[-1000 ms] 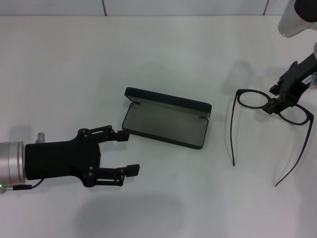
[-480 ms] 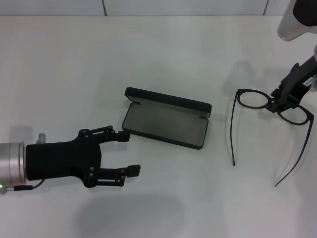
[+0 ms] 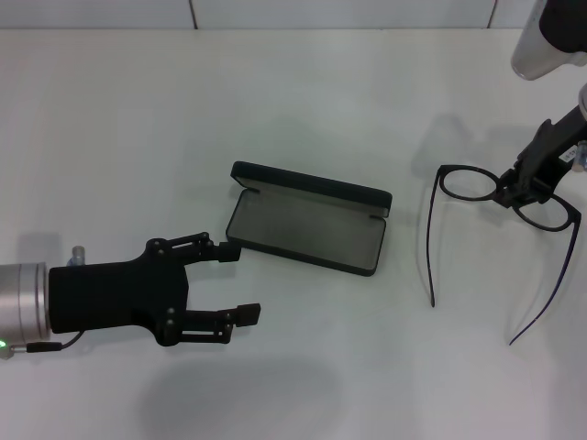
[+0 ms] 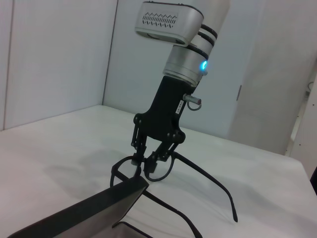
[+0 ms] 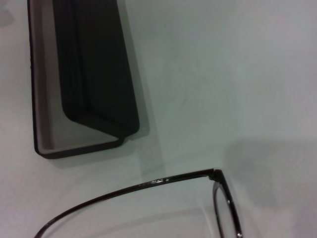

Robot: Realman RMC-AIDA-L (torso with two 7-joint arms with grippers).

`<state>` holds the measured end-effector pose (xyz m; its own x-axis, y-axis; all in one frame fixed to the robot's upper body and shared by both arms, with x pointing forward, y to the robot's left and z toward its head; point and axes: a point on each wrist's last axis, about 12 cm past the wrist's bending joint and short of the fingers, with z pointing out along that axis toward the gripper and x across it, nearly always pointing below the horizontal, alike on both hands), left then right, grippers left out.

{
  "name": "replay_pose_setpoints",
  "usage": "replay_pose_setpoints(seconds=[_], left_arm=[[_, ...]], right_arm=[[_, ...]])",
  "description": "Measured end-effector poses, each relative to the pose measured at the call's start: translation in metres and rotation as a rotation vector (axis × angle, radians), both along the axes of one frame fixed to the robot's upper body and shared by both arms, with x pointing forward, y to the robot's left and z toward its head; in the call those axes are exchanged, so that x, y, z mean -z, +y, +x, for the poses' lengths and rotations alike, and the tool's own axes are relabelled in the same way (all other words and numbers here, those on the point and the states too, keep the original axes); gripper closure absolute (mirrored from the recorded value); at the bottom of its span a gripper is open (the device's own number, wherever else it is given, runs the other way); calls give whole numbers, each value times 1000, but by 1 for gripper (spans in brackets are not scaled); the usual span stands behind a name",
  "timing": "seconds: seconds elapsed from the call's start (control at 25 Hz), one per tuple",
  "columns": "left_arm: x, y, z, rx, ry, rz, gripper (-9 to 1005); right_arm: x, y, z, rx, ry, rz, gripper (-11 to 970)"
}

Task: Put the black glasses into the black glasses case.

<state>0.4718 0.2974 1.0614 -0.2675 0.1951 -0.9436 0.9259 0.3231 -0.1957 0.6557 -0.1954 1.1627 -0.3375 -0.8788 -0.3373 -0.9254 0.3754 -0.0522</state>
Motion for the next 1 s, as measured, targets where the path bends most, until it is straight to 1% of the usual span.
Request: replay_pose_setpoints(seconds=[0.04, 0.28, 0.48, 0.76, 1.0], left_arm=[[0, 0, 0, 0, 0, 0, 127], [1, 0, -1, -4, 2, 0, 128], [1, 0, -1, -4, 2, 0, 128], [1, 0, -1, -5, 4, 0, 128], [1, 0, -1, -7, 7, -3, 129]], right_arm=[[0, 0, 0, -3, -3, -2, 601], [2, 1, 0, -12, -3, -11, 707], [1, 1, 0, -12, -4, -12, 882], [-2, -1, 0, -12, -2, -11, 882], [-16, -12, 0, 17, 5, 35, 883]])
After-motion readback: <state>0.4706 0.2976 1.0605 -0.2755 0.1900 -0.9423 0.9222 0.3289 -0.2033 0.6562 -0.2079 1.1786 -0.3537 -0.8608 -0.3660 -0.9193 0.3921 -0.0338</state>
